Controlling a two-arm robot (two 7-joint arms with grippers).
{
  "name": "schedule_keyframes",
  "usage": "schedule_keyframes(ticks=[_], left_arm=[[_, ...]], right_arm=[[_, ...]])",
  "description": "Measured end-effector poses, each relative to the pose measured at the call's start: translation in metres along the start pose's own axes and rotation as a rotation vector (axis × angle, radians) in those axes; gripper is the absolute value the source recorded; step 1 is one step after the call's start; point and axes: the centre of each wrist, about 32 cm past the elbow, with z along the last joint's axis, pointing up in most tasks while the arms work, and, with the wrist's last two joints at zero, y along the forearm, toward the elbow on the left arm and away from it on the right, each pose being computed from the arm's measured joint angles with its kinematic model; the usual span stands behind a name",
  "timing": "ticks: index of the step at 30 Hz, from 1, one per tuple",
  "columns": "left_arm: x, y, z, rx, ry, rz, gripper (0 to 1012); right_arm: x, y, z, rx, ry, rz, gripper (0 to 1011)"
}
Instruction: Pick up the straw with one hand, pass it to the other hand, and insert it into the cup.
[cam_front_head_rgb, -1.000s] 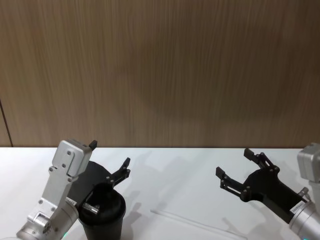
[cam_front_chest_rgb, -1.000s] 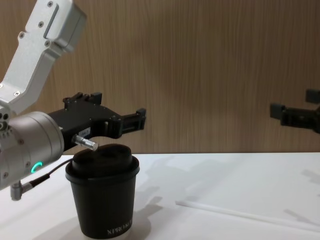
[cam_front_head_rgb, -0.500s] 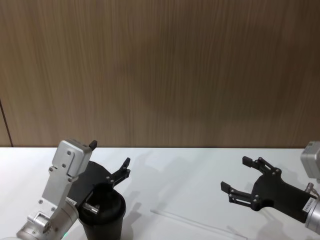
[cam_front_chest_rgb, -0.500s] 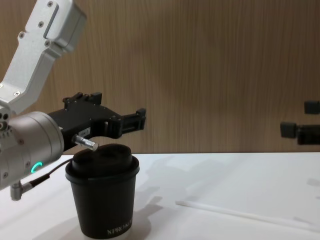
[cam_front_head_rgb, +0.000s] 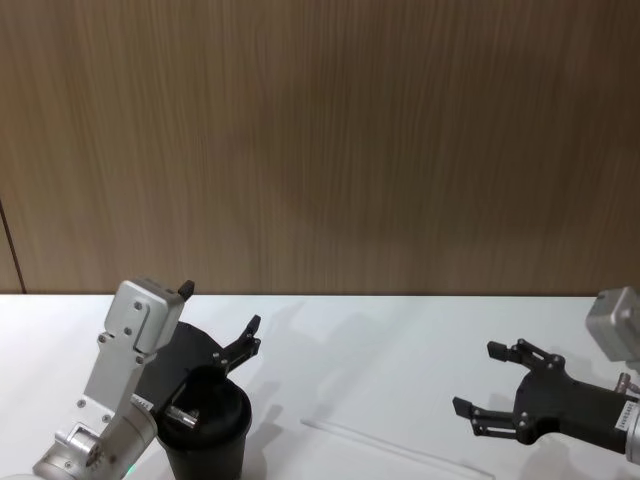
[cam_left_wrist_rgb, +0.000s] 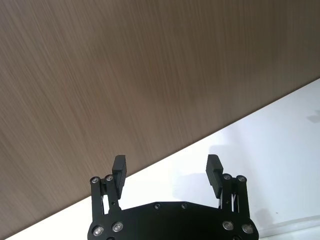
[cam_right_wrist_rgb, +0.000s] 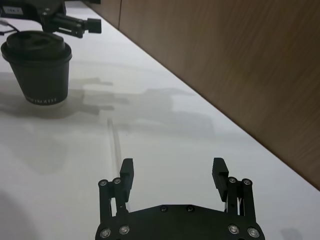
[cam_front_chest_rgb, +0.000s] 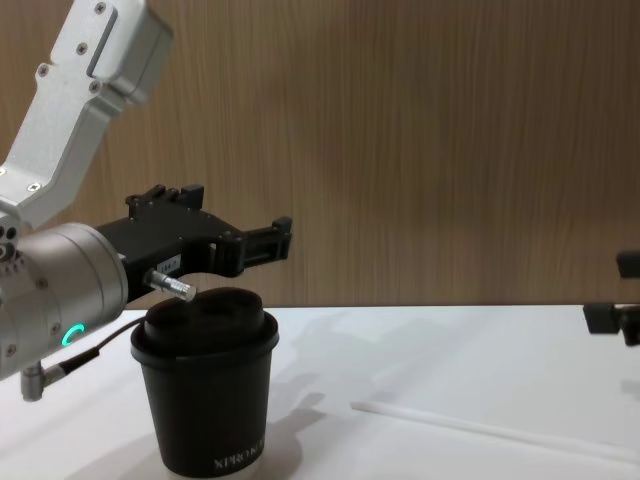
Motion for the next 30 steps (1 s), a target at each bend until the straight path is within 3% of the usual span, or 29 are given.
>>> schedule_keyframes(ticks=[13,30], left_arm=[[0.0,0.0,0.0,0.0,0.0,0.0,1003],[0.0,0.0,0.0,0.0,0.0,0.0,1003]], right_arm=[[0.011,0.005,0.0,-0.108,-0.015,0.06,1000],[0.022,0.007,-0.002,-0.158,0.016,0.159,1000]])
